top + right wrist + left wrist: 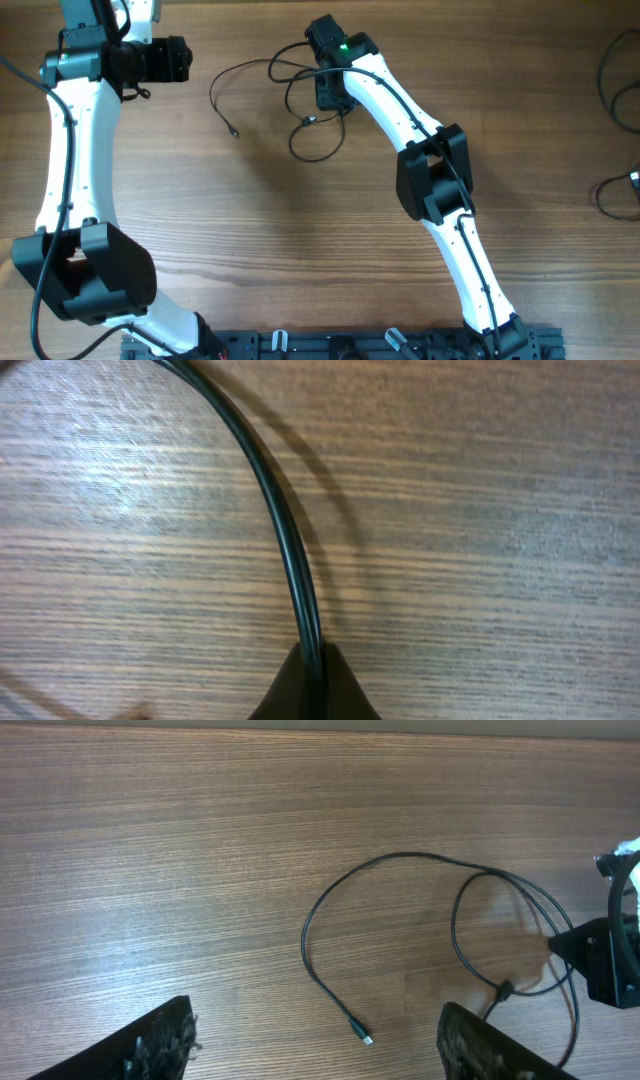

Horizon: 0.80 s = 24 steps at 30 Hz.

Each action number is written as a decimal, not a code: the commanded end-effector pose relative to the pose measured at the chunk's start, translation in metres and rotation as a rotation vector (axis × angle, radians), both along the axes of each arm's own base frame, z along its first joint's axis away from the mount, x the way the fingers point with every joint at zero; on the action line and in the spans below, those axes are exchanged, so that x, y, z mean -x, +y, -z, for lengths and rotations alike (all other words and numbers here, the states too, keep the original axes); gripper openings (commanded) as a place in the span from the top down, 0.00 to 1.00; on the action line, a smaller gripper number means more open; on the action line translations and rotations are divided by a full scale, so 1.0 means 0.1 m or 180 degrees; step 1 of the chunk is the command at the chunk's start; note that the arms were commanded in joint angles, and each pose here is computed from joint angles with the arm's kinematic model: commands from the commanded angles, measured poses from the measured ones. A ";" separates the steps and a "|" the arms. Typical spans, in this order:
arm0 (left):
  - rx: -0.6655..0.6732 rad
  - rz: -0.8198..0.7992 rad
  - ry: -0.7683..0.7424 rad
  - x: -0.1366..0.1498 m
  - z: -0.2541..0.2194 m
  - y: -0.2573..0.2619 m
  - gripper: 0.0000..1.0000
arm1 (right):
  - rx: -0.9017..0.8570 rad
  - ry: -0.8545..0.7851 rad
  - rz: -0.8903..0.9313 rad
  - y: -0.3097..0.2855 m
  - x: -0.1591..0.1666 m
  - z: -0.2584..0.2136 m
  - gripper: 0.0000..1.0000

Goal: Untangle cables

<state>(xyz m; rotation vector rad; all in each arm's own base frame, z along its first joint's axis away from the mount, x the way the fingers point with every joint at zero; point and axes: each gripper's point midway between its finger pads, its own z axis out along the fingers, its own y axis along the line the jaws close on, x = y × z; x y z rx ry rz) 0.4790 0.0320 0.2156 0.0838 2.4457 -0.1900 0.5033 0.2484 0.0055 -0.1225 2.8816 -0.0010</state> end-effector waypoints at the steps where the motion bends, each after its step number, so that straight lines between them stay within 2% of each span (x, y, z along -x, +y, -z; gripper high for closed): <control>1: 0.0026 0.0114 -0.0073 0.03 -0.09 -0.07 0.20 | -0.0141 -0.0305 0.0028 -0.01 -0.12 -0.51 0.96; 4: 0.0031 0.0119 -0.0071 0.03 -0.09 -0.07 0.20 | -0.0189 -0.0545 0.0005 -0.05 -0.19 -0.90 0.96; 5: 0.0055 0.0137 -0.0076 0.03 -0.09 -0.09 0.20 | -0.0242 -0.0668 0.0011 -0.09 -0.18 -1.19 0.95; 11: 0.0071 0.0152 -0.0072 0.03 -0.09 -0.10 0.20 | -0.0374 -0.0975 0.0005 -0.22 -0.06 -1.95 0.95; 19: 0.0157 0.0221 -0.0054 0.05 -0.09 -0.17 0.20 | -0.0544 -0.1458 -0.0097 -0.33 0.17 -2.86 0.96; 24: 0.0168 0.0242 -0.0031 0.07 -0.08 -0.20 0.21 | -0.0526 -0.1704 -0.0112 -0.46 0.32 -3.26 0.96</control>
